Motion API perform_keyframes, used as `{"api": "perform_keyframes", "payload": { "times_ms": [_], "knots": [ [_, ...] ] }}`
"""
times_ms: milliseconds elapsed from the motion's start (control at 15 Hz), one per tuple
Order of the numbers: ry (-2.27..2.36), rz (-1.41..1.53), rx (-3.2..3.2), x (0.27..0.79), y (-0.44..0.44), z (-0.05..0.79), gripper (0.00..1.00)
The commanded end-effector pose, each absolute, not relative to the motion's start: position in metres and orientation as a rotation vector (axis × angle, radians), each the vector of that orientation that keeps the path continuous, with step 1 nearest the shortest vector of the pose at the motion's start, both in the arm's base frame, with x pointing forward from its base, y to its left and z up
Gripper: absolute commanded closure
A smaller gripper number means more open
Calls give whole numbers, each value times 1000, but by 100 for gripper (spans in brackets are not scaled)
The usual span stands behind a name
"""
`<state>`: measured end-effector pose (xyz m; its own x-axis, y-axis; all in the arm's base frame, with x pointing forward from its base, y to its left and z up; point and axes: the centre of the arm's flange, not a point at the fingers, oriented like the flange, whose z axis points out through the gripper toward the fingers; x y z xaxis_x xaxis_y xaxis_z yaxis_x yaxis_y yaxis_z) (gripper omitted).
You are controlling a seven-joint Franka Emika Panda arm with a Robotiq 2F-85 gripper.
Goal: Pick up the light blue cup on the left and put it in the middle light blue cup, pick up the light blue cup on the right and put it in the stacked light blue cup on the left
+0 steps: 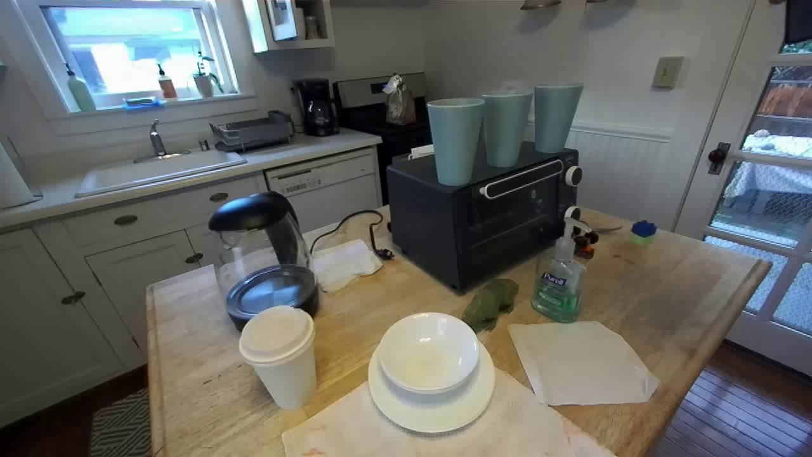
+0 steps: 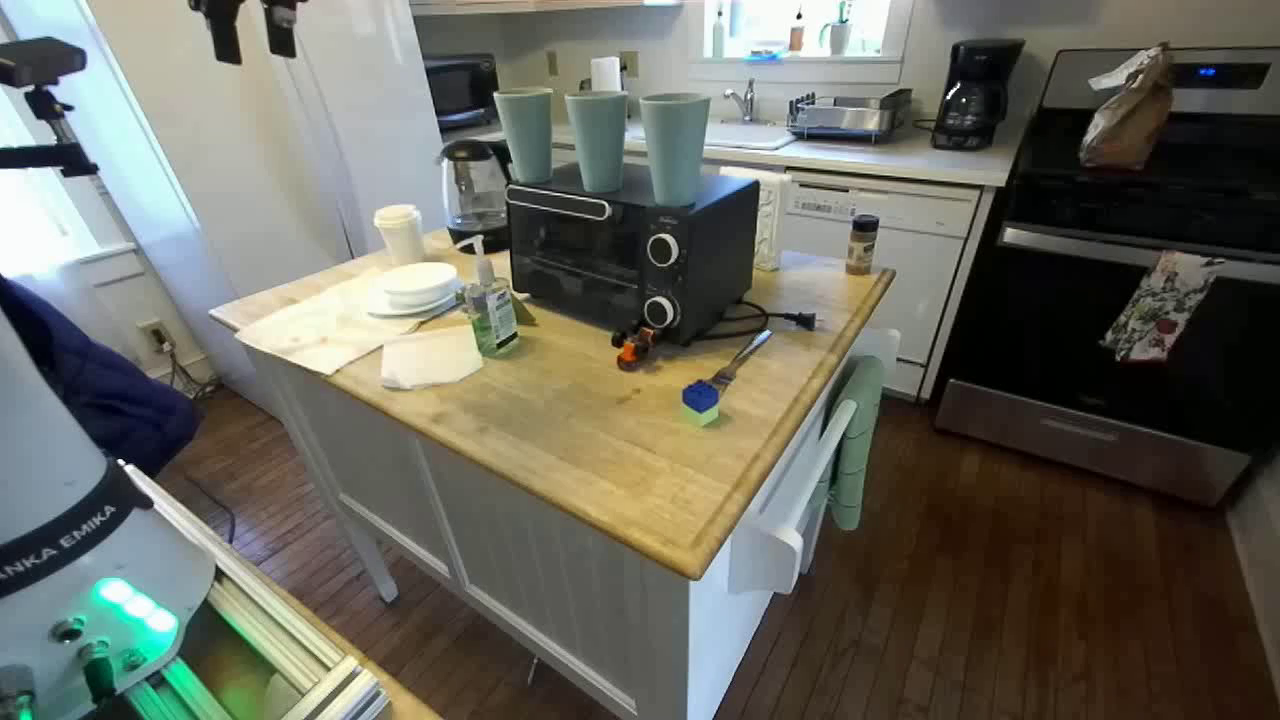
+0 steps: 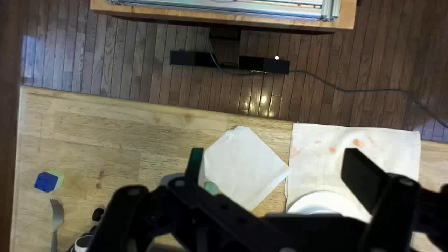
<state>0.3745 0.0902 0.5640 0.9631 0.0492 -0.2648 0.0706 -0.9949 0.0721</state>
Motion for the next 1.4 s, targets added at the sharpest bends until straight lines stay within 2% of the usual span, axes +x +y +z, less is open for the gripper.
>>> {"api": "perform_keyframes", "payload": {
  "times_ms": [0,533,1000,1333],
  "knots": [
    [93,-406,3032,375,90,564,0],
    [93,-406,3032,375,90,564,0],
    [-405,-95,2937,440,49,531,0],
    [-555,123,2958,476,44,511,0]
  ]
}}
